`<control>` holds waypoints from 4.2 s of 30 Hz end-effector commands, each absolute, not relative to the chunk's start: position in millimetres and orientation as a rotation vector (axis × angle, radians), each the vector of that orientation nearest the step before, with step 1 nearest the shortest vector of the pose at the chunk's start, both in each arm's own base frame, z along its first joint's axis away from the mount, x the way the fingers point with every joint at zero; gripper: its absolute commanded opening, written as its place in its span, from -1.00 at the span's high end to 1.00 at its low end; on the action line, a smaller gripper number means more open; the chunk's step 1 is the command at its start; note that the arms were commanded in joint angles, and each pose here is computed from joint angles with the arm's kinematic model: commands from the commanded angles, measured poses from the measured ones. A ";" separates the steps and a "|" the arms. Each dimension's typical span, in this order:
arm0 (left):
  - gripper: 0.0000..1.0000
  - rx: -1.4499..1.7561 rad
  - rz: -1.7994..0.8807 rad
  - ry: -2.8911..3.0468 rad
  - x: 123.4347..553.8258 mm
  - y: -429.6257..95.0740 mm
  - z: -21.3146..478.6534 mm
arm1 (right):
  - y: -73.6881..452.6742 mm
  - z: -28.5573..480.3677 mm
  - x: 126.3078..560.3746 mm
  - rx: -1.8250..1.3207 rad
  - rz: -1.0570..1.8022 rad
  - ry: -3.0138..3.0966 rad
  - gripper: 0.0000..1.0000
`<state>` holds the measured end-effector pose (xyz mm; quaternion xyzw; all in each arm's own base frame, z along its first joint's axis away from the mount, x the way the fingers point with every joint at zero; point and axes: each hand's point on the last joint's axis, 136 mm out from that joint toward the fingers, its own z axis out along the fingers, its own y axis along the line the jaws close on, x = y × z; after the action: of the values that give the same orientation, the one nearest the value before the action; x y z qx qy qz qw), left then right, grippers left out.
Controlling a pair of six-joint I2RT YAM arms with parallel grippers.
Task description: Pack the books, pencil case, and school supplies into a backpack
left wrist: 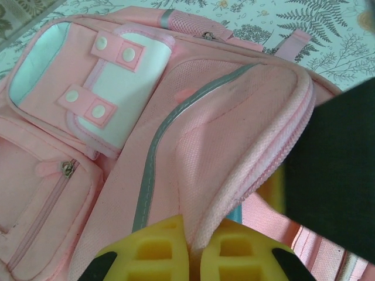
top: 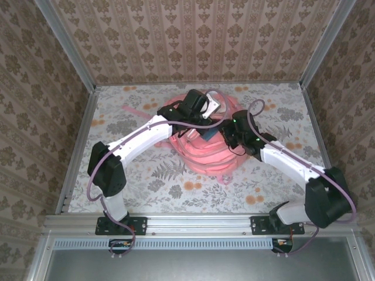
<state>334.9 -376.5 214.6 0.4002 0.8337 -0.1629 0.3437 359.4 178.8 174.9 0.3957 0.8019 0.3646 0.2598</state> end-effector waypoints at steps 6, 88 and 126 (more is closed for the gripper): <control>0.22 0.960 -0.669 2.170 330.7 -383.8 246.1 | 139.7 174.9 298.7 1.005 0.804 2.285 0.06; 0.46 1.015 -0.917 2.144 299.9 -317.2 101.0 | 185.2 155.4 348.7 0.731 0.850 2.463 0.69; 0.11 0.744 -1.129 2.201 252.0 -330.9 148.7 | 188.4 151.8 315.7 0.606 0.686 2.503 0.16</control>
<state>241.2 -337.7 114.4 0.3023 0.8287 -0.3992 0.2502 329.9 206.2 140.4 0.2445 0.9019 0.2846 0.2139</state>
